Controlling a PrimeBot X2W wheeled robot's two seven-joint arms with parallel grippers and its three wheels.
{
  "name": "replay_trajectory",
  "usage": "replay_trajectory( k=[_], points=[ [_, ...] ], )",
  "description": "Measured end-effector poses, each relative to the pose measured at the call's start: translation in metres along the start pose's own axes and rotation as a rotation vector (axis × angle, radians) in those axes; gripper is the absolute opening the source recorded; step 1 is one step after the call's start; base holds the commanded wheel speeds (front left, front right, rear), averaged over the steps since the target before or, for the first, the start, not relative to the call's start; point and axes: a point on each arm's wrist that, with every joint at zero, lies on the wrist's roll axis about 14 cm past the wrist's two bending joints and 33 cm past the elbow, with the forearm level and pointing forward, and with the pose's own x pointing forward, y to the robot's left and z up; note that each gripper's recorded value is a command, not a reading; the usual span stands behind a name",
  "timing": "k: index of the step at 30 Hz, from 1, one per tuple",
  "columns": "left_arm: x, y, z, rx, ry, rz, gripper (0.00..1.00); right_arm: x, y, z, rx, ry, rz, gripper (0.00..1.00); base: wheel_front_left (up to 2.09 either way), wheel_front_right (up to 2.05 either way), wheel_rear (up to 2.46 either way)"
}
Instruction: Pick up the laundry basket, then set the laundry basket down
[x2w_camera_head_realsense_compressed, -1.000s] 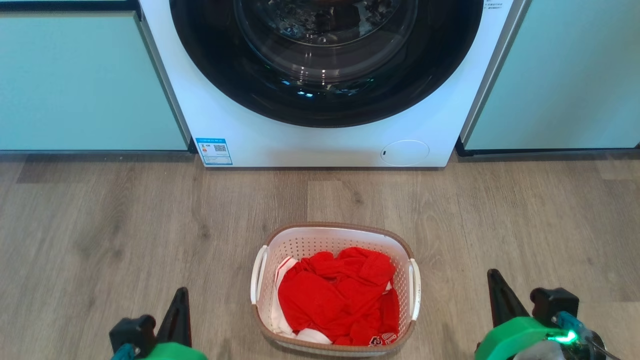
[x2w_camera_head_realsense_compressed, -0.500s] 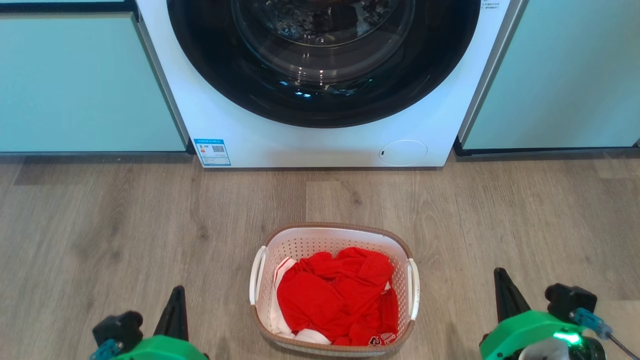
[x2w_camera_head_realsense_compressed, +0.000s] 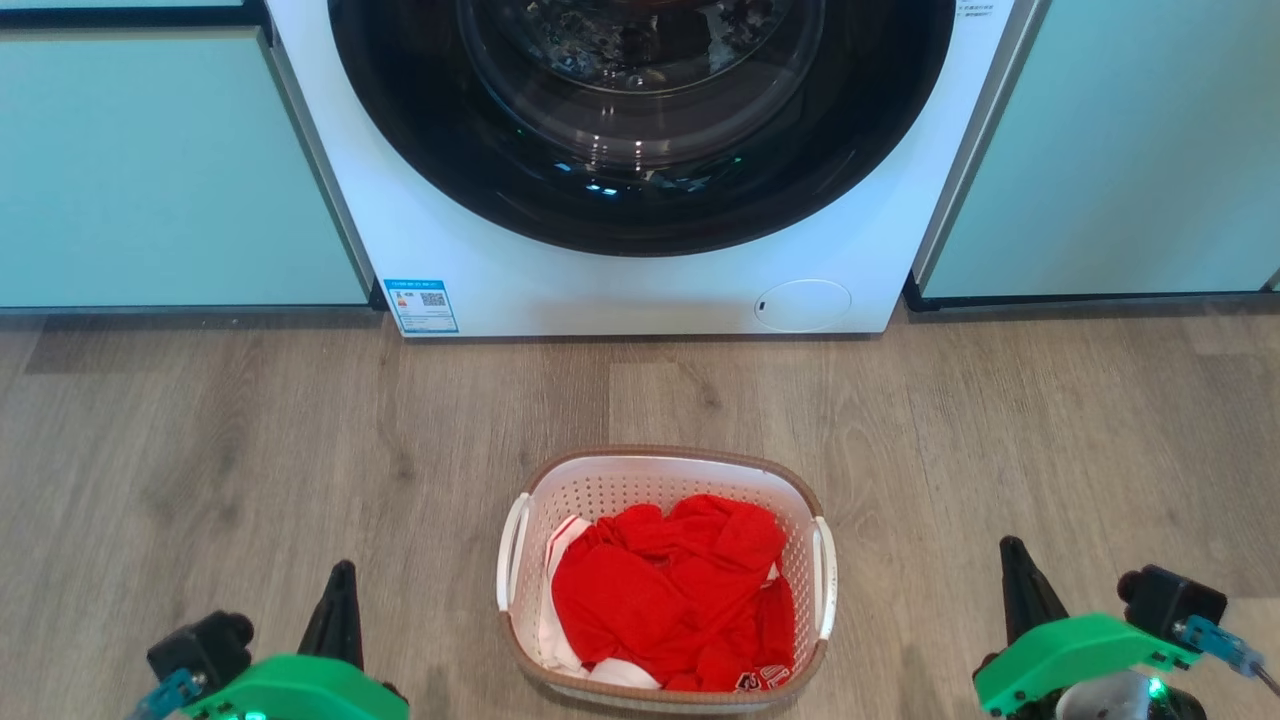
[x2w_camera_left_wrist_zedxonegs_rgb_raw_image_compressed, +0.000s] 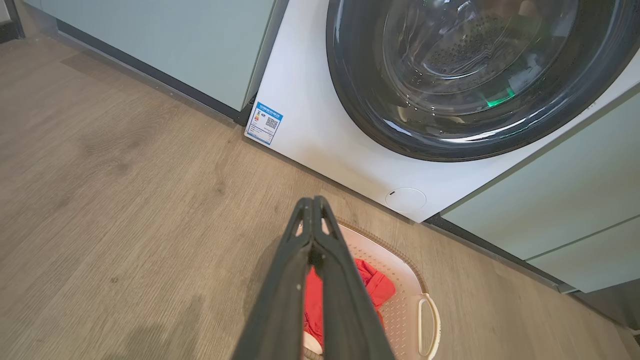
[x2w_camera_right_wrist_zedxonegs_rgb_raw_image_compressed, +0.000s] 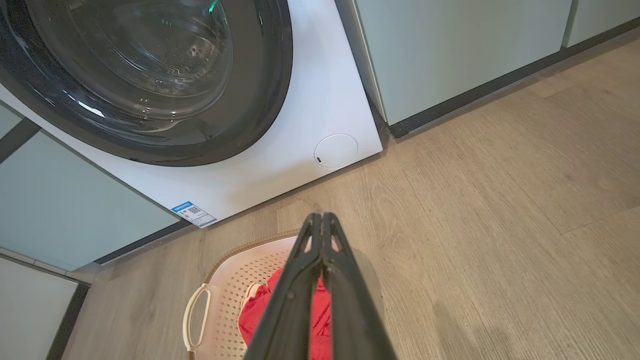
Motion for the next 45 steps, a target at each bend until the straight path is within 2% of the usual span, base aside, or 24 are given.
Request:
replay_trajectory(
  k=[45],
  points=[
    [0.022,-0.005,0.024,-0.500,-0.005,-0.022,0.00,0.008,-0.014,0.027,0.505,-0.057,-0.049,0.00,0.00,0.00,0.00]
  ],
)
